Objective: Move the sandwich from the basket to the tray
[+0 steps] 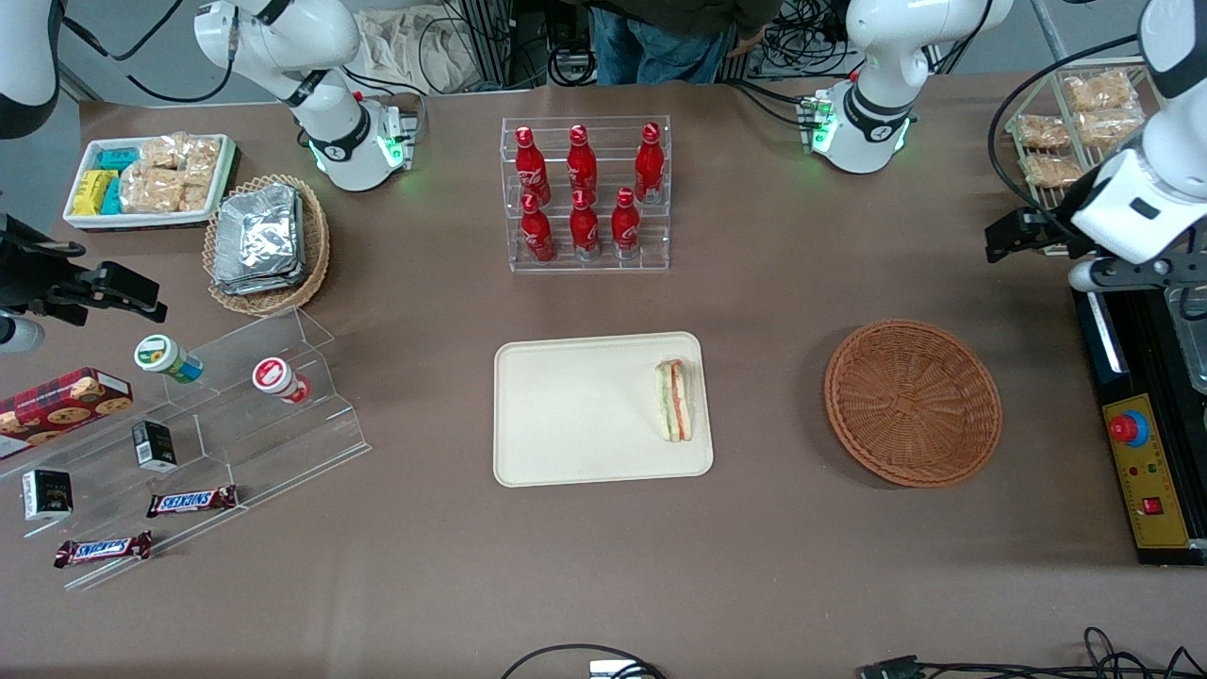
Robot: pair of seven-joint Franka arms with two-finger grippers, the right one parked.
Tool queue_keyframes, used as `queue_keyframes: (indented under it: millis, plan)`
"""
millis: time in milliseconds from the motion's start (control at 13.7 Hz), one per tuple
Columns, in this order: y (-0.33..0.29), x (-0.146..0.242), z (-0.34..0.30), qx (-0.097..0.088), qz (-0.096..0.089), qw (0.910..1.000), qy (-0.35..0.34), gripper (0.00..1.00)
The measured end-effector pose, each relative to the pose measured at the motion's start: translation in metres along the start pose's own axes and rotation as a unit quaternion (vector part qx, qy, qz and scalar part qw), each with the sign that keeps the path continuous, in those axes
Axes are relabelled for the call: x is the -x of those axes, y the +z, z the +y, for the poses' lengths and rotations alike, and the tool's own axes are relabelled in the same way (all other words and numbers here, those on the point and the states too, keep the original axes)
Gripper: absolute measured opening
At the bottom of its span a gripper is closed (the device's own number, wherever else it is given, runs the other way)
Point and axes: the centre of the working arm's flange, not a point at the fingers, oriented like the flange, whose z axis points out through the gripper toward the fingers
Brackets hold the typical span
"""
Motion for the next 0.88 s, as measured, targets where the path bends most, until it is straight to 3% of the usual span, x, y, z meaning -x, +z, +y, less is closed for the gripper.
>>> queue_keyframes:
  millis: [219,876]
  plan:
    - [-0.0024,-0.0038,-0.0079,0.006,0.015,0.9999,-0.006,1.0]
    - [0.0021,-0.006,-0.006,0.007,0.011,0.9999,-0.004,1.0]
